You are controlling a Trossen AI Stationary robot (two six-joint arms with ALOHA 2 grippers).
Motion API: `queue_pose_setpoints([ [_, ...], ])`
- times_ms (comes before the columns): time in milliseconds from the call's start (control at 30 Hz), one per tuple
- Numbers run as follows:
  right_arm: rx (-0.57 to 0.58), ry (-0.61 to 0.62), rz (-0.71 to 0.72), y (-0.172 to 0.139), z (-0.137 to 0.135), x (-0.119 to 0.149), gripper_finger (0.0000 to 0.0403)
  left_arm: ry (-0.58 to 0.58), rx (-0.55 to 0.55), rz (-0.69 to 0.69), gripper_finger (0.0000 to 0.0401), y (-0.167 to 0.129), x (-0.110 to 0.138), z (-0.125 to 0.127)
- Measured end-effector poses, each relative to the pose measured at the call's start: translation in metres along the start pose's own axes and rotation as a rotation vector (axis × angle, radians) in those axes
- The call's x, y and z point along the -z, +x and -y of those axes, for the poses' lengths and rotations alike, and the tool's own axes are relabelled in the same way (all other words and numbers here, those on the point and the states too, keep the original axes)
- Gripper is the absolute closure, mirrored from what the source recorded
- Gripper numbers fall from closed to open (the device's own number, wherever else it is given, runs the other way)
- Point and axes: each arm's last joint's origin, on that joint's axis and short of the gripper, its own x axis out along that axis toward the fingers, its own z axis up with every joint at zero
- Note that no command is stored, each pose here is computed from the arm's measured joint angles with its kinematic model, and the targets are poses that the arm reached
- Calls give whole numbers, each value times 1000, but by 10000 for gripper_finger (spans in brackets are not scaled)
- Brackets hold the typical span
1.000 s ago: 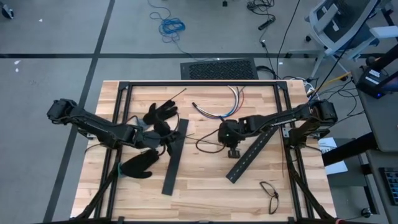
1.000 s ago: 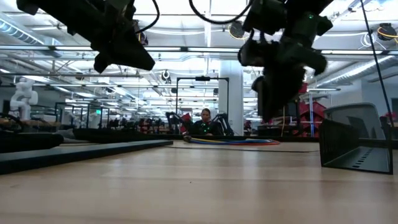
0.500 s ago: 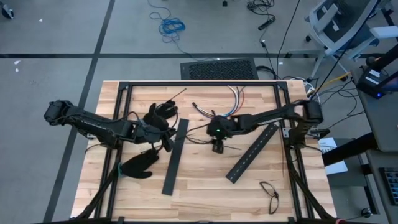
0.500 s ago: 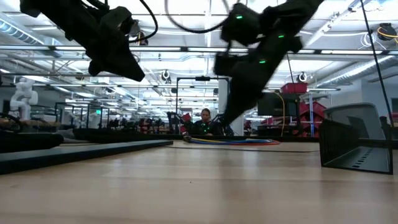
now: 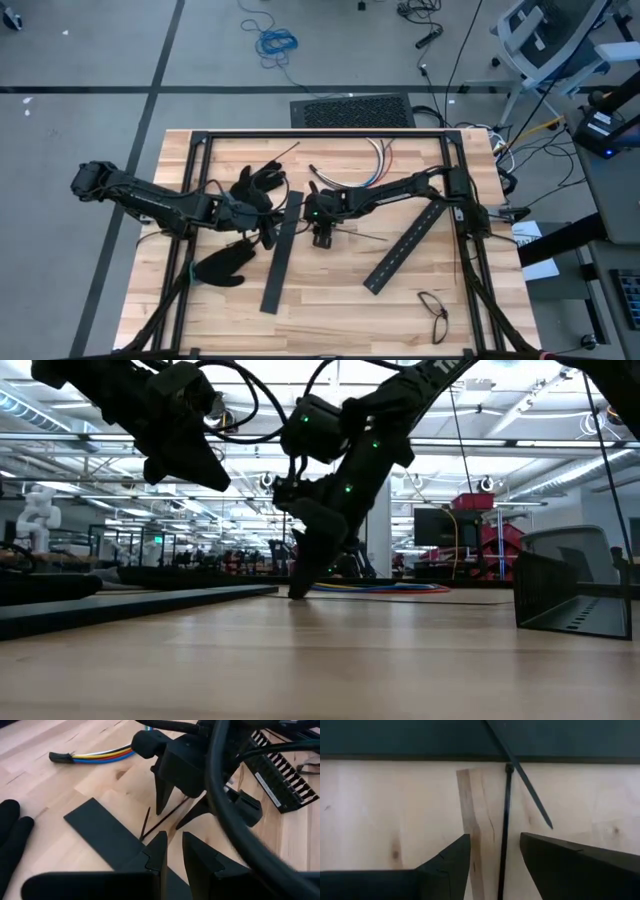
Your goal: Ziptie cables
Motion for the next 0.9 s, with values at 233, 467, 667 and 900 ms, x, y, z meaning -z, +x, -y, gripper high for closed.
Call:
queue_pose_setpoints([
  [233,30,23,-18,0,0,2,236,5,1,1,343,0,0,0],
  [467,47,86,-82,25,2,13,298,-1,6,10,343,0,-1,1],
  [667,28,143,-93,32,0,16,372,-8,11,14,343,-1,-1,1],
  [900,-28,214,-103,34,1,17,401,-18,20,49,343,-8,-5,0],
])
